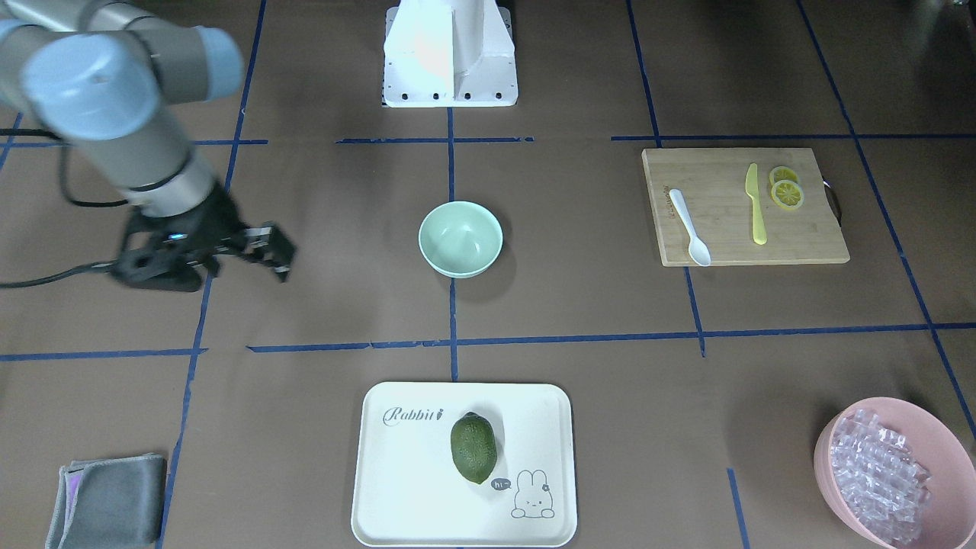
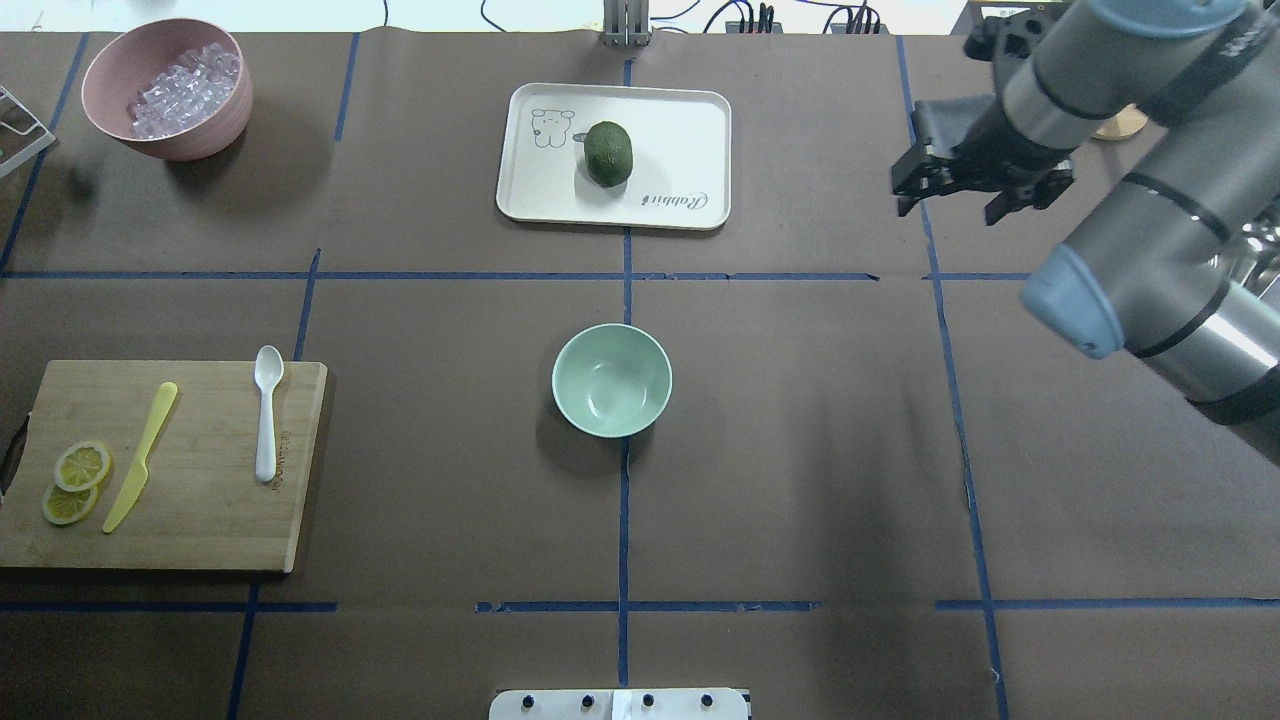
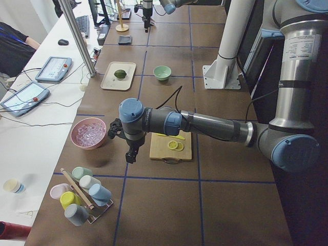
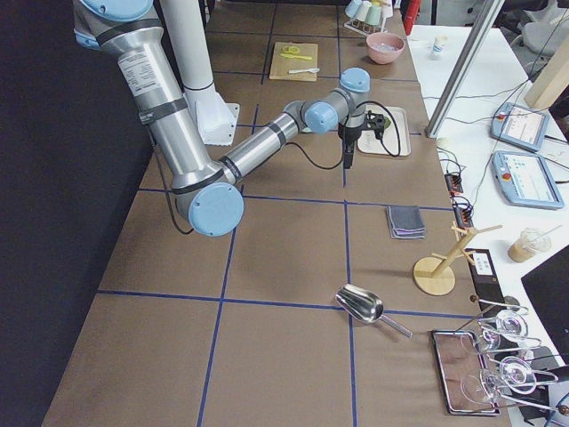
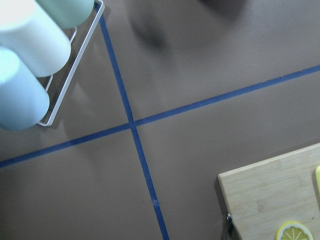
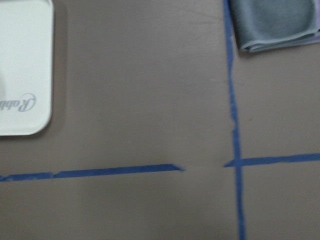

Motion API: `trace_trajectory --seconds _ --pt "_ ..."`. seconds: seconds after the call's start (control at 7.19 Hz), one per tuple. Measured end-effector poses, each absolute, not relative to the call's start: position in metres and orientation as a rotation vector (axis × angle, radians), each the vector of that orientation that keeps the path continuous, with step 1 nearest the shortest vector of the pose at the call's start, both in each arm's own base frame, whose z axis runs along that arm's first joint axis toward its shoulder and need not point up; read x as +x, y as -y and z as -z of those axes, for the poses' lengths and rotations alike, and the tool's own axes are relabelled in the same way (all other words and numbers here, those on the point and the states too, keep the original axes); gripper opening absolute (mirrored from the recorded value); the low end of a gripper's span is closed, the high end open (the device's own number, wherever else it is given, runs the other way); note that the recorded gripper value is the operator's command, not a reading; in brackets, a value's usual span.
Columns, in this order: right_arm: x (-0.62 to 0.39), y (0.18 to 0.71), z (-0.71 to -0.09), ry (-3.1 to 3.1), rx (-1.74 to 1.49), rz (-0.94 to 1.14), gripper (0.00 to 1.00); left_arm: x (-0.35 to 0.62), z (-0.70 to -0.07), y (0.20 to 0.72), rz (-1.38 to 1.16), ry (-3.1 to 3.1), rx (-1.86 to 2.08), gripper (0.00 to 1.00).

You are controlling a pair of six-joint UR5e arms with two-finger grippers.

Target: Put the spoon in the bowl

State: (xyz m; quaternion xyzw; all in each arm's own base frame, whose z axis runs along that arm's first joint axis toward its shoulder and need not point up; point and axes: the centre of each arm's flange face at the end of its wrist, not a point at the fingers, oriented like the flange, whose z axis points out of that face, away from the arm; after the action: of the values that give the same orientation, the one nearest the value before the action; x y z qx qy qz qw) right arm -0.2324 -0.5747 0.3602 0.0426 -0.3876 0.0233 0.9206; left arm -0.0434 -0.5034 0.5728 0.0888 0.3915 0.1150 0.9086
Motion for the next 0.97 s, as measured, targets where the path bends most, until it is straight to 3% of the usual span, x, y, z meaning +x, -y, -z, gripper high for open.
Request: trace_trajectory --seconds 0.42,0.7,0.97 --pt "-0.070 0.558 -0.489 0.694 0.114 0.168 1.00 -0.042 -0.573 0.503 -0.220 -0.813 0.173 1.00" --pt "-0.003 0.505 -0.565 0.699 0.093 0.253 1.00 -0.038 -0.557 0.503 -0.240 -0.813 0.203 1.00" --pt "0.029 0.449 -0.596 0.719 0.093 0.229 1.00 -0.004 -0.528 0.501 -0.217 -0.827 0.180 1.00"
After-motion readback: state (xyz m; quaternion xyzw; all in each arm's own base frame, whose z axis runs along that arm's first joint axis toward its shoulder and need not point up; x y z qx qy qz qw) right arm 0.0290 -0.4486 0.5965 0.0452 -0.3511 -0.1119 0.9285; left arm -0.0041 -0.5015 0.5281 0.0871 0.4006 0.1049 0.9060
